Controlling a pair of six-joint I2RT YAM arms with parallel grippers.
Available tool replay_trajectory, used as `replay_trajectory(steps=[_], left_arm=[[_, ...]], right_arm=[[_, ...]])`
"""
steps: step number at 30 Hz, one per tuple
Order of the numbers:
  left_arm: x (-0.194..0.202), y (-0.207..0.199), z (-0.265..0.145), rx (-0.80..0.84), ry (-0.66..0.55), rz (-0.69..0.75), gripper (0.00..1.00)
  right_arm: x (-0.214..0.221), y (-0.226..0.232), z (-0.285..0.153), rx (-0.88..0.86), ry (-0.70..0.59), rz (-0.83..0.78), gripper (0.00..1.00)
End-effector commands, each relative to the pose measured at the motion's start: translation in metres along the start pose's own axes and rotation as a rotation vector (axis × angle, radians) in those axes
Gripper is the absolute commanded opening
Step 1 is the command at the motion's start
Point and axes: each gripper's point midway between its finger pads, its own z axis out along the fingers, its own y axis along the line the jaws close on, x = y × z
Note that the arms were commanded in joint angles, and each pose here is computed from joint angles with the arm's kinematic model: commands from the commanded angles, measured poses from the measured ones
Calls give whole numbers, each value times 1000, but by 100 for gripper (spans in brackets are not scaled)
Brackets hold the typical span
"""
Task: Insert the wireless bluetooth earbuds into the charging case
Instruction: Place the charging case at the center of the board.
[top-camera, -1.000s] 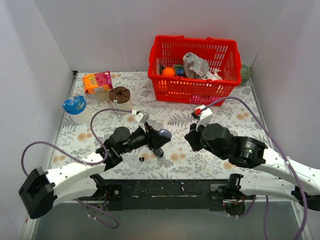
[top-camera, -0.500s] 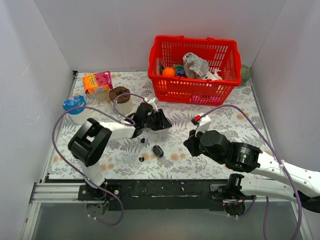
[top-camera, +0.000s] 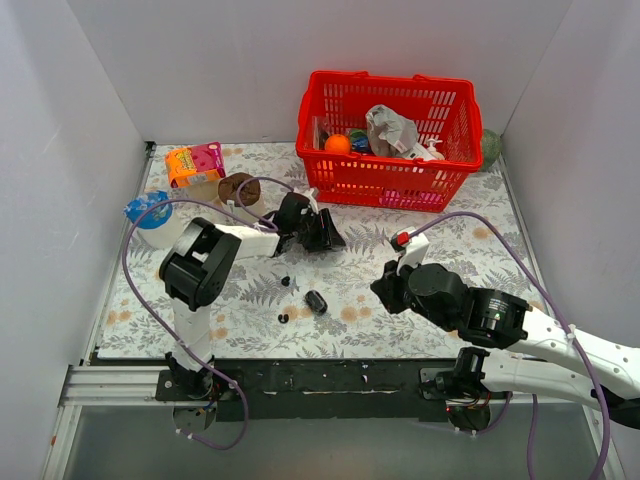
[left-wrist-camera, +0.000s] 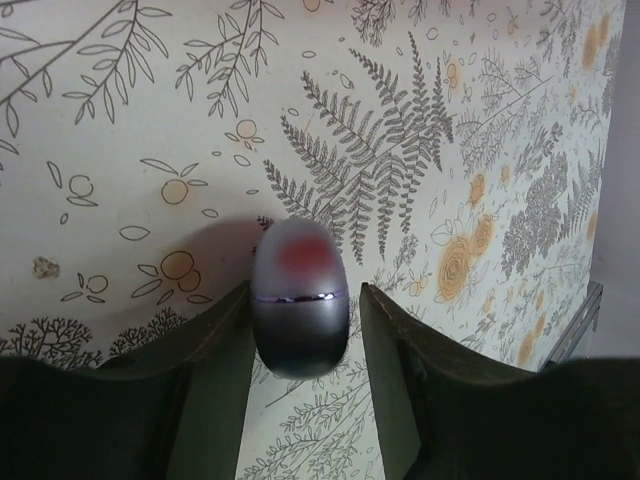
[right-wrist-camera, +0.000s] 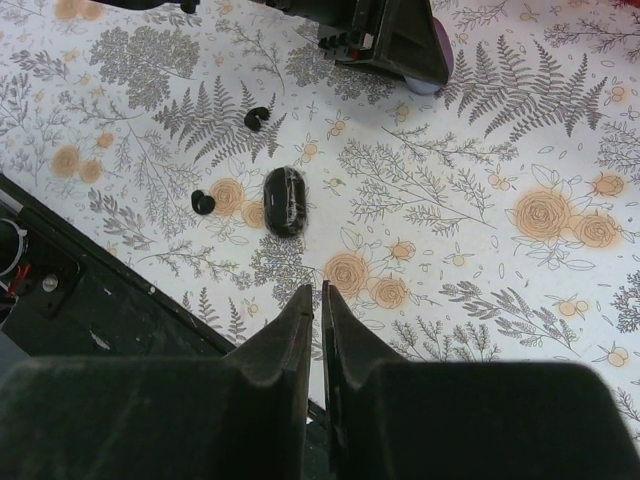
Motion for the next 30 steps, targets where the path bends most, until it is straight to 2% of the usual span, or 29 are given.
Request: replay_trajectory(steps=[1, 2, 4, 12, 13, 16, 17, 19, 20, 22, 23, 26, 27, 29, 30], left_arm=[[33, 27, -18, -84, 95, -22, 47], [34, 28, -21, -86, 98, -21, 48], [34, 25, -32, -84, 92, -15, 69], [0, -2, -80, -92, -9, 38, 75], [-8, -9, -93, -105, -42, 48, 98], [-23, -13, -118, -176, -107, 55, 98], [-37, -17, -138, -207, -190, 64, 98], [-43, -19, -157, -227, -266, 53, 98], [-61, -21, -182, -257, -395, 30, 98], [-51, -2, -194, -302, -455, -114, 98], [-41, -10, -203, -260, -434, -100, 98], [-12, -15, -204, -138, -389, -83, 98], [4, -32, -209, -26, -340, -68, 98], [19, -42, -211, 13, -298, -16, 97], [28, -38, -210, -18, -270, 5, 96]], right_arm=[[-15, -3, -4, 17, -52, 11, 15], [-15, -3, -4, 20, -49, 10, 15], [-13, -4, -4, 24, -46, 13, 15], [-11, -1, -3, 6, -39, 31, 15], [-10, -1, -3, 6, -39, 33, 16], [-11, -1, -2, 6, -43, 32, 16], [-11, -1, -2, 7, -43, 26, 16], [-11, -1, 0, 10, -45, 20, 16], [-10, -2, 2, 16, -41, 15, 17], [-8, 1, 6, 11, -35, 3, 22], [-5, 1, 10, 15, -22, -9, 28], [1, 4, 20, 23, 3, -25, 36], [4, 3, 23, 29, 12, -30, 37], [12, 3, 31, 45, 37, -40, 37], [17, 2, 34, 50, 52, -44, 37]])
